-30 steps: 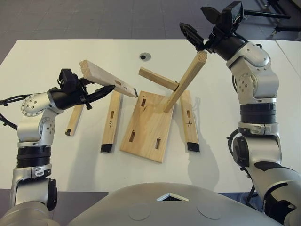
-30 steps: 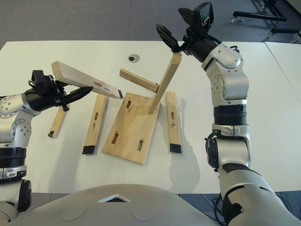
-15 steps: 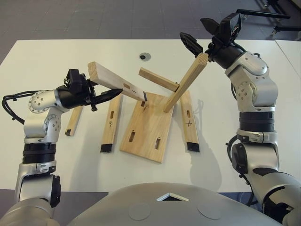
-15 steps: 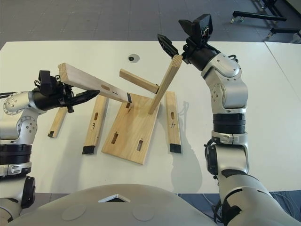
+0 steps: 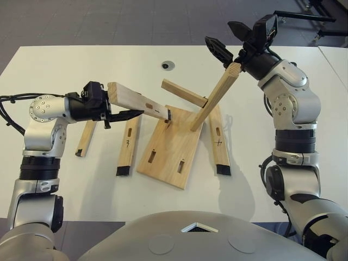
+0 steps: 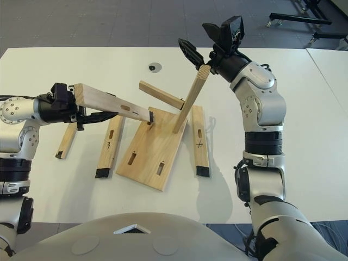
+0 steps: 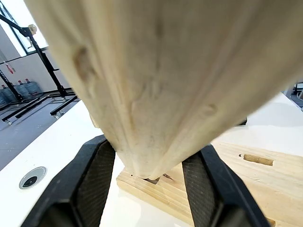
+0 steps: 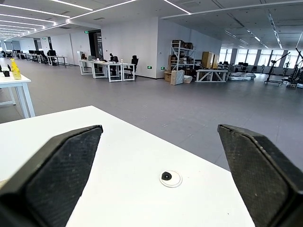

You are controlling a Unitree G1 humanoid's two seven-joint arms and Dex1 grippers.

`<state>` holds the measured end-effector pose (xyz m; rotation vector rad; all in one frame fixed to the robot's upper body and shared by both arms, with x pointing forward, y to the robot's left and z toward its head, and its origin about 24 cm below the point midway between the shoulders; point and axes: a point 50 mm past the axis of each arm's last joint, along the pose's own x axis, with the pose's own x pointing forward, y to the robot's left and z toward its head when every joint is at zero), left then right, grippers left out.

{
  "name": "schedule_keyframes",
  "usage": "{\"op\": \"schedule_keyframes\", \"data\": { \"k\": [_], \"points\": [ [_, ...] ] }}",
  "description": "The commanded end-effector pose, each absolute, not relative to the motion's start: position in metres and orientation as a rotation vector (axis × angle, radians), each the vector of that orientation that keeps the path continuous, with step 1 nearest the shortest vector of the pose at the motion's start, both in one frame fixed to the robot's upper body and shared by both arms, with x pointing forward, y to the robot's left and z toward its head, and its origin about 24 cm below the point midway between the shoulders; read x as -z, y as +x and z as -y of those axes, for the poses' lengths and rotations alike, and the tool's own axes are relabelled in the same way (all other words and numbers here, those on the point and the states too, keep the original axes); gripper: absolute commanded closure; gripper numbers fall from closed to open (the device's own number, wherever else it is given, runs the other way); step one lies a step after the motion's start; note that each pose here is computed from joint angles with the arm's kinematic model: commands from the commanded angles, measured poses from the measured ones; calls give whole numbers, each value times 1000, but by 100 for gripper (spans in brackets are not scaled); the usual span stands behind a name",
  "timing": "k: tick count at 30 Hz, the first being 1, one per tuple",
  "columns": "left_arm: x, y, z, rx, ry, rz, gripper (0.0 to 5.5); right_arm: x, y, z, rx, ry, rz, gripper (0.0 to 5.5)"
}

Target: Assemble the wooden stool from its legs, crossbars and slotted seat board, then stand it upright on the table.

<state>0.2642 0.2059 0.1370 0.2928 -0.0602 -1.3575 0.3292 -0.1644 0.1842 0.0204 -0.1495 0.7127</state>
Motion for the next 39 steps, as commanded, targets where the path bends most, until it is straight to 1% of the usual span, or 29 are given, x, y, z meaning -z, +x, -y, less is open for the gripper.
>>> {"op": "schedule_keyframes", "data": {
  "k": [1,7,19,31,35,37,39],
  "points": [
    [-153,271,-210,1378,351,61,342,-180,326,159,-735,45,133,101],
    [-155,274,-208,1404,367,46,342,-179,324,157,-740,49,127,101],
    [-156,279,-199,1419,368,94,342,-179,324,157,-742,49,122,101],
    [-139,271,-200,1475,419,7,342,-180,326,156,-756,46,118,101],
    [-141,269,-203,1509,412,-25,342,-180,326,156,-760,47,116,101],
    [-144,266,-205,1545,380,-55,342,-180,327,155,-763,48,111,101],
    [-143,262,-208,1593,368,-125,342,-179,327,155,-764,50,104,101]
  ]
}}
